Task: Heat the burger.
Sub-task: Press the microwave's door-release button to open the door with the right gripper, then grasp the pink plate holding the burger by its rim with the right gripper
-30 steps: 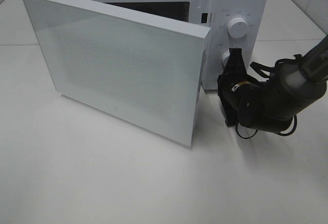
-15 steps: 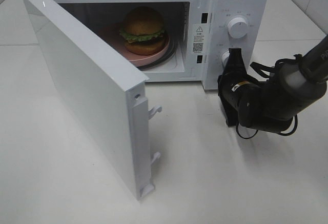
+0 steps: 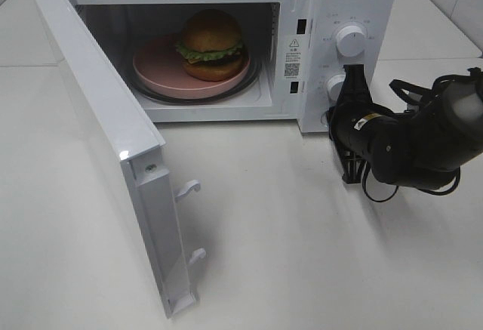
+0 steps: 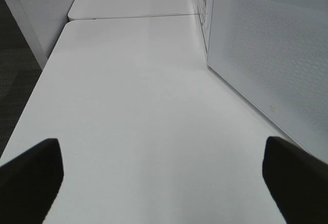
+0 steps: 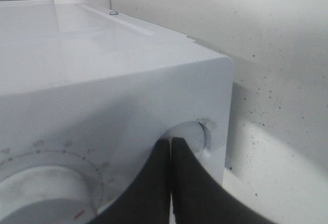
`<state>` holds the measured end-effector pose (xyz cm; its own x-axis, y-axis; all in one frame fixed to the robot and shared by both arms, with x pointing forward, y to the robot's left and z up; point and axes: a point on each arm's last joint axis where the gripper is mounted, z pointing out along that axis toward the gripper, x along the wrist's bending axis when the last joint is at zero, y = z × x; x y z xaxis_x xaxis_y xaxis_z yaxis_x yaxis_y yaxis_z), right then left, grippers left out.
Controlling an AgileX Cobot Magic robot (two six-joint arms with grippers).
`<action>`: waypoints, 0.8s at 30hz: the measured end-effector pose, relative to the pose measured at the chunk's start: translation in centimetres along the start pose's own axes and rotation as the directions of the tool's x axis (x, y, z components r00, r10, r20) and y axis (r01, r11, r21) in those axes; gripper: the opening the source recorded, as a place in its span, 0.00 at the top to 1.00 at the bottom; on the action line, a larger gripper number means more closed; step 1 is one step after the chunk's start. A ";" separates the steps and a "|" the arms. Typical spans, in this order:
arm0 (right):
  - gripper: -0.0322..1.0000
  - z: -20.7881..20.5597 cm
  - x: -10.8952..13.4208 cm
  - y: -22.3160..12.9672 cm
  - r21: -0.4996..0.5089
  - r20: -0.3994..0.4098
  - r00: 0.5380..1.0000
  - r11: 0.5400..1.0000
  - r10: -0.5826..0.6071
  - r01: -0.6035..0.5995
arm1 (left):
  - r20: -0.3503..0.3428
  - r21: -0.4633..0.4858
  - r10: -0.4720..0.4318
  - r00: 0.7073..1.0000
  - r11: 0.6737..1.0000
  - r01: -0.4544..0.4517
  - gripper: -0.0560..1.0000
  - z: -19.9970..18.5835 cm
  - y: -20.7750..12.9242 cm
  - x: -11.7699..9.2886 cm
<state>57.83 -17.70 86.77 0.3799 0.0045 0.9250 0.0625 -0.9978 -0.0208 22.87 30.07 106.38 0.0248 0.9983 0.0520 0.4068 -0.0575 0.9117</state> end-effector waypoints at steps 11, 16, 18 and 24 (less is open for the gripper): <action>0.97 -3.3 0.5 -0.8 0.111 0.100 0.990 0.990 -0.098 0.086 | 0.000 0.000 0.000 1.000 1.000 0.000 0.02 0.0 0.0 0.0; 0.96 -5.1 1.5 -0.9 0.195 0.136 0.941 0.940 -0.310 0.281 | 0.000 0.000 0.000 1.000 1.000 0.000 0.02 0.0 0.0 0.0; 0.96 -5.3 1.7 -0.9 0.213 0.135 0.925 0.922 -0.356 0.324 | 0.000 0.000 0.000 1.000 1.000 0.000 0.02 0.0 0.0 0.0; 0.96 -6.6 2.3 -1.1 0.311 0.134 0.812 0.802 -0.569 0.511 | 0.000 0.000 0.000 1.000 1.000 0.000 0.02 0.0 0.0 0.0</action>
<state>52.55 -17.07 91.43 0.3962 0.5799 0.7119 0.5309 -0.7773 0.3377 22.87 30.07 106.38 0.0248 0.9983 0.0520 0.4068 -0.0575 0.9117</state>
